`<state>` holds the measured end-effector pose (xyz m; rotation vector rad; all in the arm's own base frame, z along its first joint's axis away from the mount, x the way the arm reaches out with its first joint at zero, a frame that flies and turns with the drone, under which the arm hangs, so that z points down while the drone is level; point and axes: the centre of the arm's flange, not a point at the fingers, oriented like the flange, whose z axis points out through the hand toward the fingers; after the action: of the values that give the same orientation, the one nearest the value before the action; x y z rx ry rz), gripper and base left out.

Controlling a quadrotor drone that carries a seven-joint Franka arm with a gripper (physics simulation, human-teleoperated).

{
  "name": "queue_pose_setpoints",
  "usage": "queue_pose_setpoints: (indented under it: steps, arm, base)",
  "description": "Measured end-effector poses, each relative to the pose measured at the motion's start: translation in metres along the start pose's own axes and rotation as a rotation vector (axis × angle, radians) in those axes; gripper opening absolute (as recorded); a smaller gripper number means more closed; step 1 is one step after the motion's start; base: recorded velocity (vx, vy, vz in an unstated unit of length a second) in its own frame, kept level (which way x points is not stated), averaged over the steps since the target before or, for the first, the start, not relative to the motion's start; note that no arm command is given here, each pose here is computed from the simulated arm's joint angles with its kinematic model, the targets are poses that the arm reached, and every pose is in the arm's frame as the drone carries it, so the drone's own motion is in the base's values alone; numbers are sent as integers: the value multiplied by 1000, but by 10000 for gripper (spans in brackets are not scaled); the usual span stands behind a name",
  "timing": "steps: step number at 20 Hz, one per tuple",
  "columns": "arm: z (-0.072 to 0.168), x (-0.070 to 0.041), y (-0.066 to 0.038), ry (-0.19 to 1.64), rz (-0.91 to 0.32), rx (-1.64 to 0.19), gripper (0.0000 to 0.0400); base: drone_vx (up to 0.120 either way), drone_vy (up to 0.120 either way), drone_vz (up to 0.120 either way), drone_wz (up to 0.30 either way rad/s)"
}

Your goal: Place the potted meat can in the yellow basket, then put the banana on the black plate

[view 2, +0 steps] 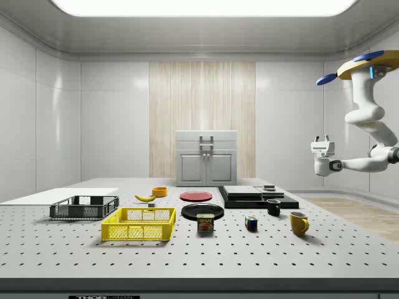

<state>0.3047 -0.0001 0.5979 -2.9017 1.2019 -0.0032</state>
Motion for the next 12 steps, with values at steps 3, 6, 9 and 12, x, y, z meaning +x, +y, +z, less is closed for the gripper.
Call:
queue_pose_setpoints:
  steps: [3,6,9,12]
  arm:
    - [-23,-2,2,2,0,2,400]
    - [-43,-2,3,3,0,3,400]
    - [-61,-2,2,5,0,5,400]
    - [-75,-1,1,7,0,7,400]
  base:
    - [0,0,0,0]
    - [0,0,0,0]
    - [0,0,0,0]
    - [93,120,0,0]
